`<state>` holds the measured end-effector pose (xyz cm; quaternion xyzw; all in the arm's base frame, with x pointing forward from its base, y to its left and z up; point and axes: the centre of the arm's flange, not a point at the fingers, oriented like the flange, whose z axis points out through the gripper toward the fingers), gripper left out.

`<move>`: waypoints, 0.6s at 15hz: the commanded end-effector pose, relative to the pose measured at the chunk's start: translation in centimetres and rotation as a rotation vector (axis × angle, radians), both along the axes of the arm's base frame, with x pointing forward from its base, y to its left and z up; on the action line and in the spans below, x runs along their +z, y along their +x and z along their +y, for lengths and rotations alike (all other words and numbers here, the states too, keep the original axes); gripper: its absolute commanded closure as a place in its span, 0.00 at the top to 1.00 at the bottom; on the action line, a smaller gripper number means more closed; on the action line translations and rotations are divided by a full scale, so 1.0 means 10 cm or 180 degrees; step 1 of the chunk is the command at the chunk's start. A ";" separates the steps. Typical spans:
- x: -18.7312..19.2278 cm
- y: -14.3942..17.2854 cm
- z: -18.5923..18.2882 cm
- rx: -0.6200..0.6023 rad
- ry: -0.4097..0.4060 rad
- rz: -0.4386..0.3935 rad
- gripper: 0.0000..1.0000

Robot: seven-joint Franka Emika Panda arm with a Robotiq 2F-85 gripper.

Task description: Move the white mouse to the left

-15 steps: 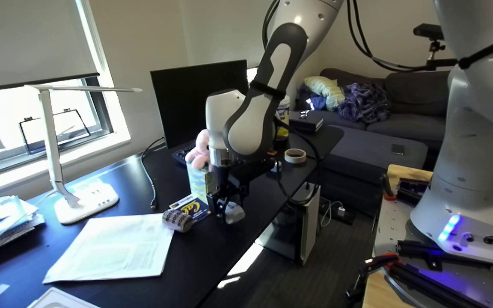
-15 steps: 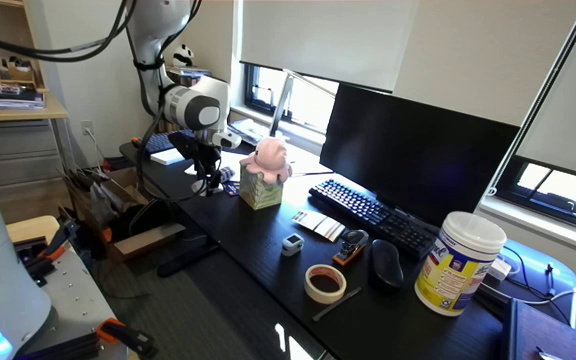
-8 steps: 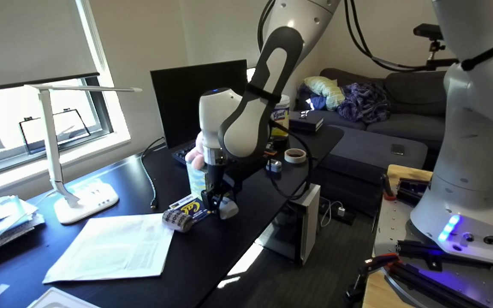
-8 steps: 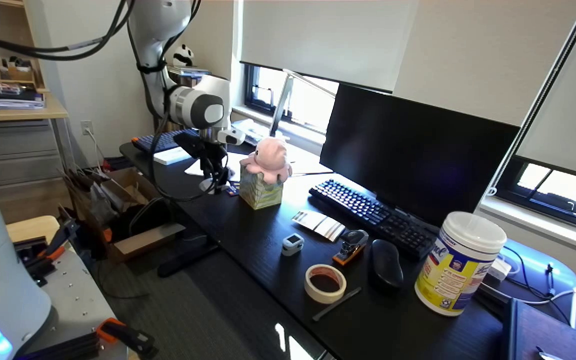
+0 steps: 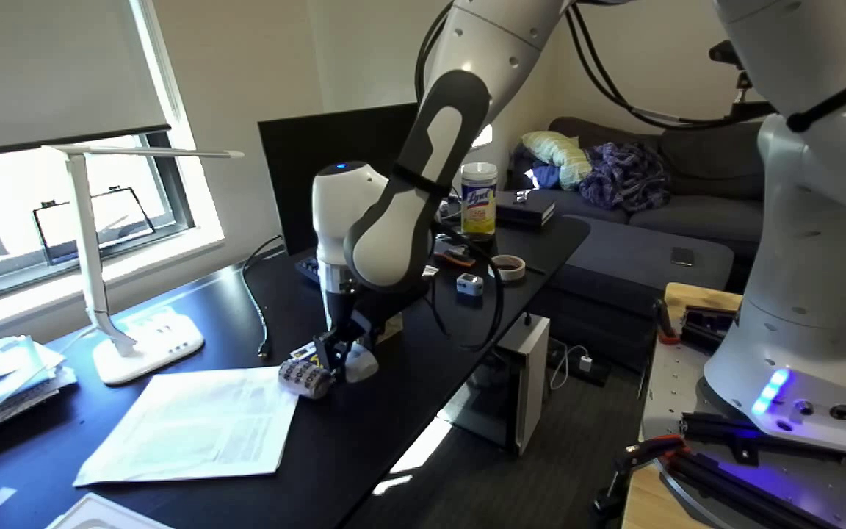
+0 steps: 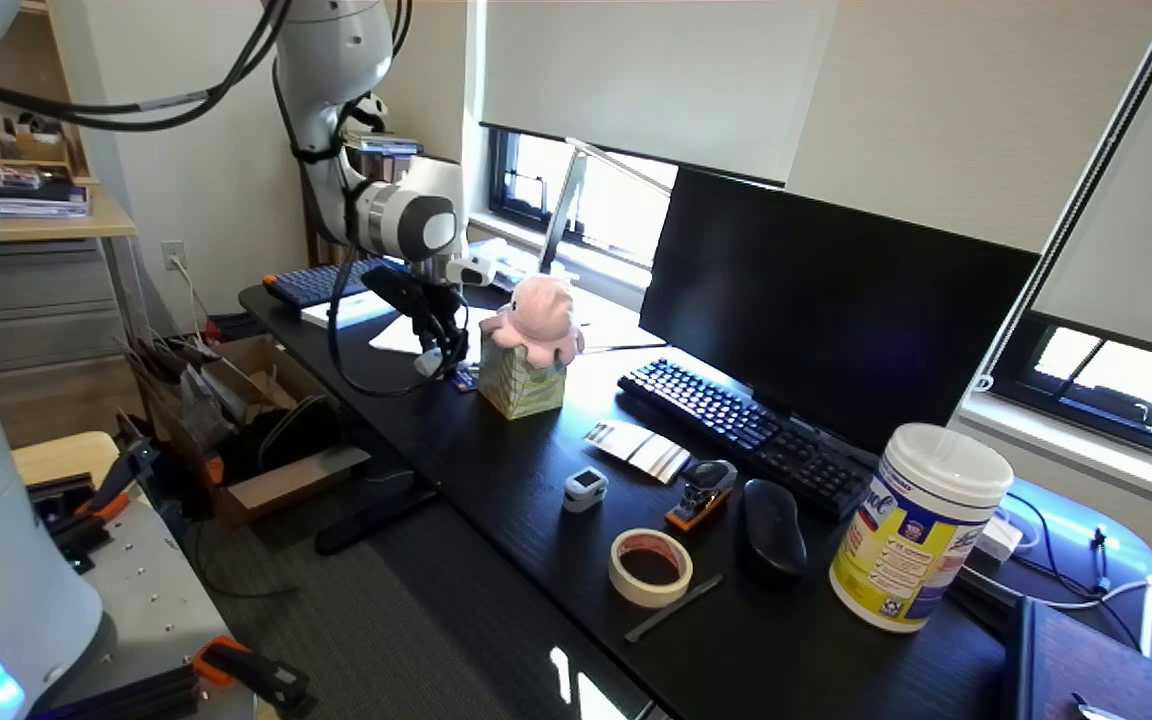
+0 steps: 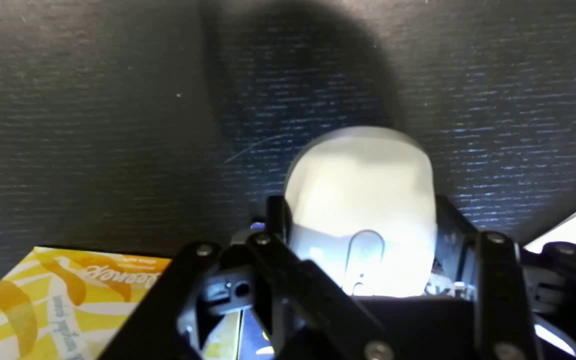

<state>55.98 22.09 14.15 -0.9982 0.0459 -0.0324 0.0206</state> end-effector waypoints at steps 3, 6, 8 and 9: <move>-0.13 0.29 0.03 0.0064 -0.0144 -0.0196 0.45; -0.18 0.39 -0.04 0.0103 -0.0226 -0.0211 0.45; -0.23 0.42 -0.04 0.0147 -0.0234 -0.0181 0.45; -0.26 0.42 -0.03 0.0157 -0.0226 -0.0178 0.45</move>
